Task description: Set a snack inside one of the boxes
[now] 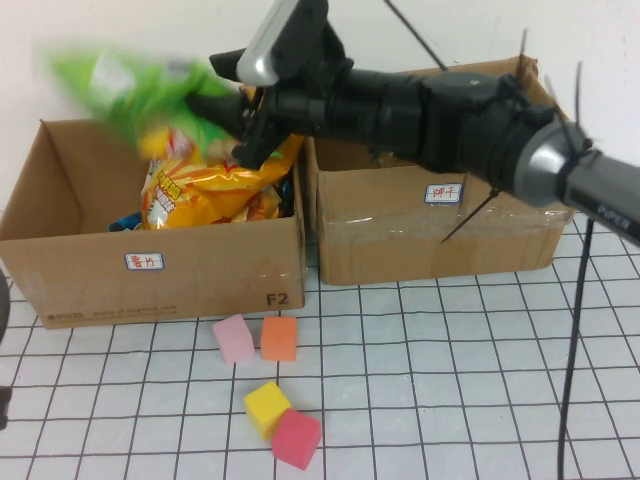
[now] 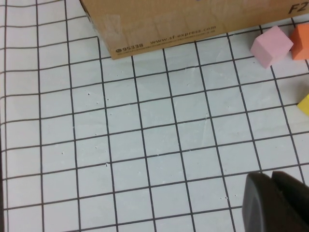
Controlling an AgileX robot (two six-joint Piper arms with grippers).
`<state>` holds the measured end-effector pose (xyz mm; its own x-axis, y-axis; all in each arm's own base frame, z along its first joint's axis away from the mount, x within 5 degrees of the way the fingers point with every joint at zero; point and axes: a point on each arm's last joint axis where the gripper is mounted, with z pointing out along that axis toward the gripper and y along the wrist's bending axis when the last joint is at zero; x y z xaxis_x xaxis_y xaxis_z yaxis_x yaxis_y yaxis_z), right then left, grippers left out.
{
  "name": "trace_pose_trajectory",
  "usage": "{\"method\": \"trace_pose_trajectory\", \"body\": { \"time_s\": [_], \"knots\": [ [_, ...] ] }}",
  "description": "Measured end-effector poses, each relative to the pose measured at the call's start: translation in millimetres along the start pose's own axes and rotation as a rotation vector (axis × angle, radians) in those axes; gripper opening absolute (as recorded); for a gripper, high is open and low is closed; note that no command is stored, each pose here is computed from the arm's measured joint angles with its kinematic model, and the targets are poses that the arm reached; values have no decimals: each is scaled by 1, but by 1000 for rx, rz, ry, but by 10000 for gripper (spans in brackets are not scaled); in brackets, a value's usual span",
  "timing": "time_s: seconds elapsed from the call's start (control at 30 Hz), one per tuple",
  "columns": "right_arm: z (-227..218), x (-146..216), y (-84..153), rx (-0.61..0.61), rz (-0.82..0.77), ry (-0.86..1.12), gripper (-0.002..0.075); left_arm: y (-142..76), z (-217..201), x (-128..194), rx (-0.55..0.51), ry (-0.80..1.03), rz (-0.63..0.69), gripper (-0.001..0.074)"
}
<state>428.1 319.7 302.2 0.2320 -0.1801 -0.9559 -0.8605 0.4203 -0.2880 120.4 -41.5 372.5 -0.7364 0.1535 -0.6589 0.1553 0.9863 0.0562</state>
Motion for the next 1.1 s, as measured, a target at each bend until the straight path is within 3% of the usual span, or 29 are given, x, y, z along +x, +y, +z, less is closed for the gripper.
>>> {"method": "trace_pose_trajectory", "body": {
  "time_s": [0.1, 0.2, 0.43, 0.57, 0.63, 0.7, 0.77, 0.93, 1.1],
  "knots": [
    [3, 3, 2, 17, 32, 15, 606, 0, 0, 0, 3, 3, -11, -1],
    [2, -1, 2, 24, 109, 16, 675, -1, 0, 1, 10, 6, -16, -1],
    [-11, -23, 3, -12, 33, 92, 664, -1, 0, 0, 14, 1, -25, -1],
    [-27, -44, 9, -82, 41, 168, 509, -2, 0, -2, 22, -18, -25, -1],
    [-39, -54, 11, -132, 34, 229, 379, -2, -1, -3, 29, -37, -26, -1],
    [-52, -61, 11, -170, 31, 312, 197, -2, -2, -4, 38, -60, -35, -1],
    [-66, -62, 7, -191, 45, 391, 92, -2, -5, -5, 54, -101, -41, -1],
    [-100, -55, -8, -216, 128, 598, 17, 3, -18, -8, 77, -321, -24, -1],
    [-138, -52, -21, -104, 127, 800, 10, 15, -26, 10, 52, -496, -36, -1]
  ]
}}
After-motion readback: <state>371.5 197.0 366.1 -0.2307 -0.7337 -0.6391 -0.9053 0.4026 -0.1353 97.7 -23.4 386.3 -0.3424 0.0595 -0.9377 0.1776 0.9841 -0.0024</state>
